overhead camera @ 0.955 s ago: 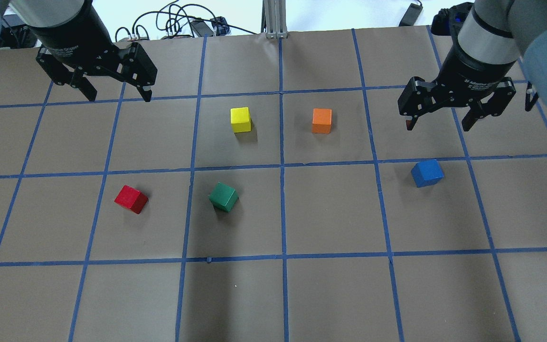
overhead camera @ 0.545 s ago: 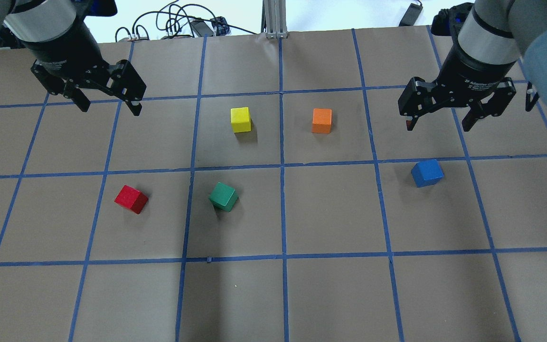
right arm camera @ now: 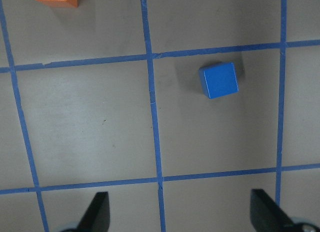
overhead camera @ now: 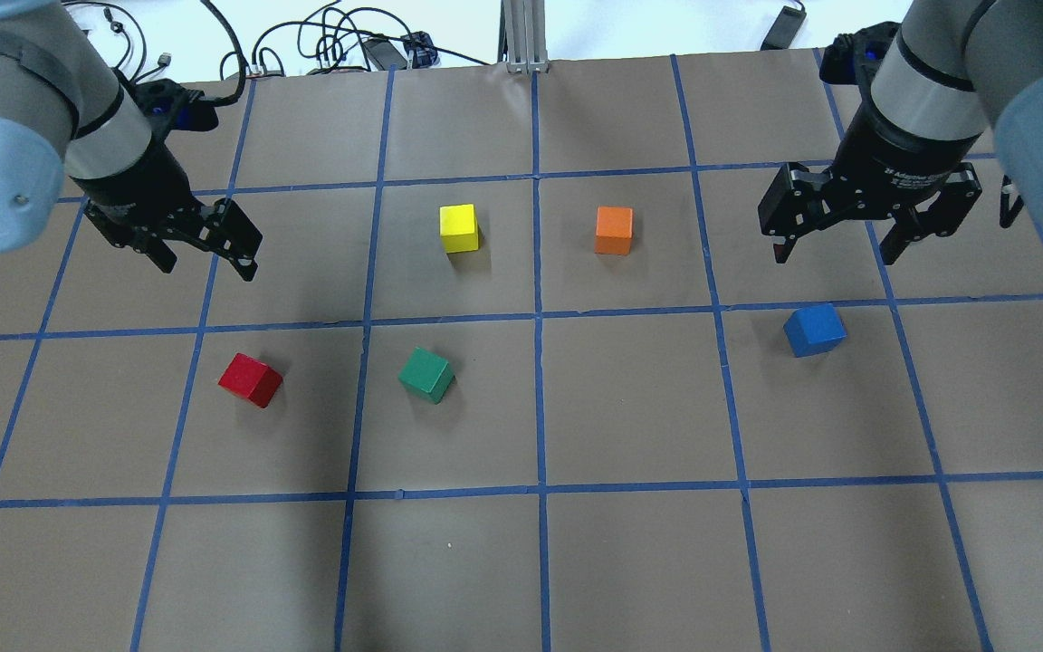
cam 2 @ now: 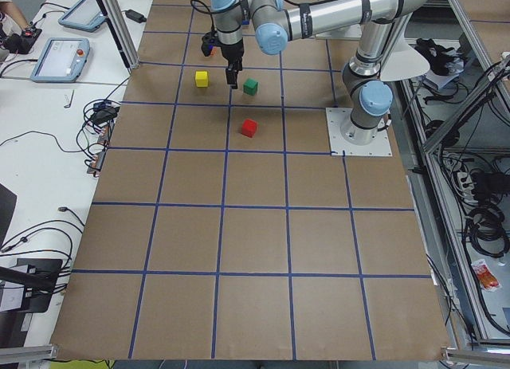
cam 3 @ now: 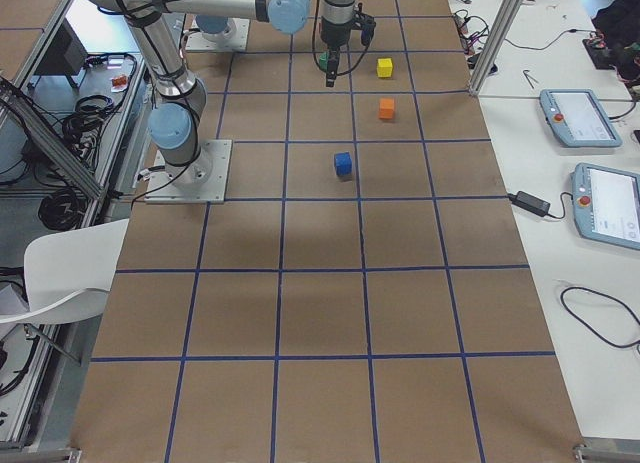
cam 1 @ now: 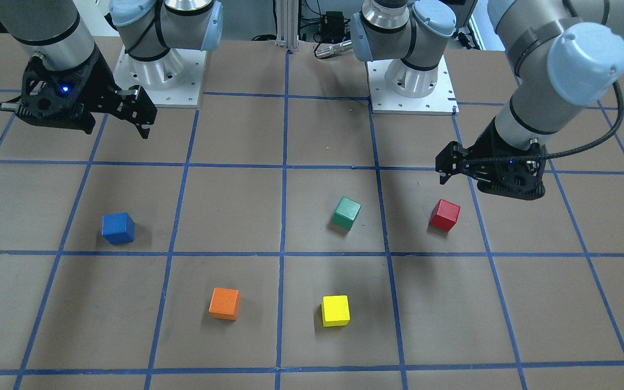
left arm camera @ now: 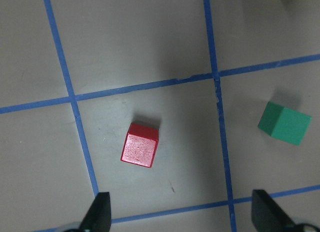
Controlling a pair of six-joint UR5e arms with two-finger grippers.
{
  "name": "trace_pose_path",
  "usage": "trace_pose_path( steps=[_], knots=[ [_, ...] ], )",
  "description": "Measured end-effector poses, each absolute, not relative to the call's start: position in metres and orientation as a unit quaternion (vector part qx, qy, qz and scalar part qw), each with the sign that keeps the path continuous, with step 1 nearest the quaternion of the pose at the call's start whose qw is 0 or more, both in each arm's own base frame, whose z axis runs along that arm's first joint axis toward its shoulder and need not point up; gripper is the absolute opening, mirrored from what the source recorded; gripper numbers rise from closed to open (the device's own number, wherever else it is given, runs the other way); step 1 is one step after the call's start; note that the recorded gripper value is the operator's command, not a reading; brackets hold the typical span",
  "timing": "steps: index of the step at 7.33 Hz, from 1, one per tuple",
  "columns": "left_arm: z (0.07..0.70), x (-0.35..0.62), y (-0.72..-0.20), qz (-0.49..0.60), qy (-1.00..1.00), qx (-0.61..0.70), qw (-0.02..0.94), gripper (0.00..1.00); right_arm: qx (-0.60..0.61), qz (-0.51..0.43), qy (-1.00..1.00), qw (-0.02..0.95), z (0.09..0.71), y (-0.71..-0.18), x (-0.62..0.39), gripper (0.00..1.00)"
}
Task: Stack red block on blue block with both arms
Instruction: 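Lower the left gripper over the red cube and close on it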
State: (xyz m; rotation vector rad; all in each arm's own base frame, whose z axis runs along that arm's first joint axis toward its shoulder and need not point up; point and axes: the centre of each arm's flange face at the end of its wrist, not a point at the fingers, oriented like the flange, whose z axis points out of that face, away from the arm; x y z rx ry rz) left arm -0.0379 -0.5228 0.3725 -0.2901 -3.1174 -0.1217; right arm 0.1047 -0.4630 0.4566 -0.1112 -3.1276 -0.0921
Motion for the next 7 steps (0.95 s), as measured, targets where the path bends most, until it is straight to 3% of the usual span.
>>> trace_pose_path(
  steps=[7],
  knots=[
    [0.218, 0.003, -0.491, -0.047, -0.988, -0.147, 0.012, 1.0, -0.032, -0.002, -0.999, 0.0, 0.482, -0.468, 0.104, 1.0]
  ],
)
